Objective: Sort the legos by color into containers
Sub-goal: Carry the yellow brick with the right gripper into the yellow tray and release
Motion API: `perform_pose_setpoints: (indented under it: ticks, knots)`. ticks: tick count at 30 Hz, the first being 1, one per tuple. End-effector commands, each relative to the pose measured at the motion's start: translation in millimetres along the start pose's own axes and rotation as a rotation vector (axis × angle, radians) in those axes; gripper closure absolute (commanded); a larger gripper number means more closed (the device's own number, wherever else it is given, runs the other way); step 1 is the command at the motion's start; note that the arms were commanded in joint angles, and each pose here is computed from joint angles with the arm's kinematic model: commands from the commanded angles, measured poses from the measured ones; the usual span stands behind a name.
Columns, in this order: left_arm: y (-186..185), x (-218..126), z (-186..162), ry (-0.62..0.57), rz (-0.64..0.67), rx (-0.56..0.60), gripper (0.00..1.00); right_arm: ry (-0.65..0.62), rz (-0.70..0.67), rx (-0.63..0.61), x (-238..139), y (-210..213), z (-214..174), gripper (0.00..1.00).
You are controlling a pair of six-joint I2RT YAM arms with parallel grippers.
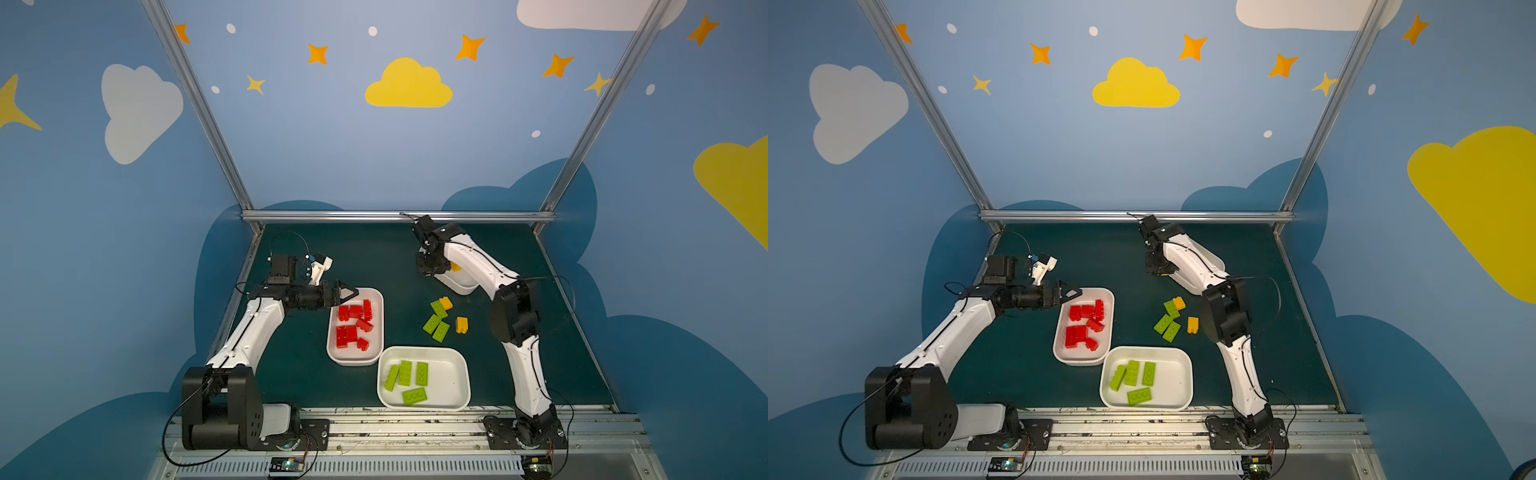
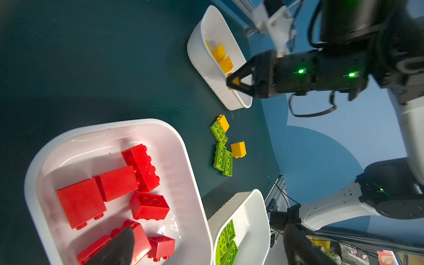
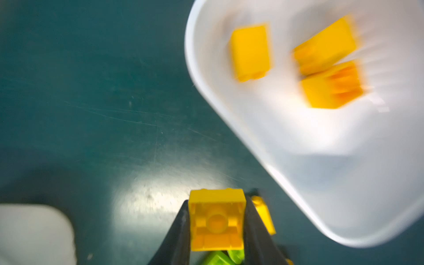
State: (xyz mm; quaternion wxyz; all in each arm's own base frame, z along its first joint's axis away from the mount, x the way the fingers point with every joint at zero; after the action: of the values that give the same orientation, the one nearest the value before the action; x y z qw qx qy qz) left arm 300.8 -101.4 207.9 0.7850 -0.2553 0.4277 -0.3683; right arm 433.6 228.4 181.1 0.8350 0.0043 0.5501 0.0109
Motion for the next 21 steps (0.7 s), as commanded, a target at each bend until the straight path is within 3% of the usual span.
perform_pose_setpoints:
  ticks: [1, 5, 15, 17, 21]
  knots:
    - [-9, 0, 13, -0.023, -0.042, 0.016, 0.01, -0.042, 0.026, -0.044, -7, -26, 17, 0.79]
    - [-11, 3, 16, -0.023, -0.049, 0.018, 0.01, -0.054, 0.069, -0.074, 3, -39, 34, 0.78]
    - [-16, 2, 19, -0.035, -0.068, 0.007, 0.01, -0.014, 0.066, -0.143, 73, -48, 56, 0.74]
    - [-17, 2, 19, -0.035, -0.07, 0.005, 0.0, -0.014, 0.065, -0.143, 81, -48, 58, 0.71]
    - [-17, 1, 19, -0.034, -0.069, 0.004, 0.01, -0.015, 0.073, -0.139, 75, -47, 61, 0.49]
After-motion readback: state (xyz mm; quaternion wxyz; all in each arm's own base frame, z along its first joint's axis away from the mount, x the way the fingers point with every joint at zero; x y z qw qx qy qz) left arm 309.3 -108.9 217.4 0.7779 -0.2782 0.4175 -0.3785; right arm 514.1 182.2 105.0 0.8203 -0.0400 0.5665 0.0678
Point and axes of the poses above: each gripper's point midway between its finger pads, its own x axis out along the fingers, its own y axis along the line the jaws close on, z = x × y, the point moved 4 cm from there along -x, back along the fingers, and after that the axes turned 5 degrees about x, right-handed, at the moved point
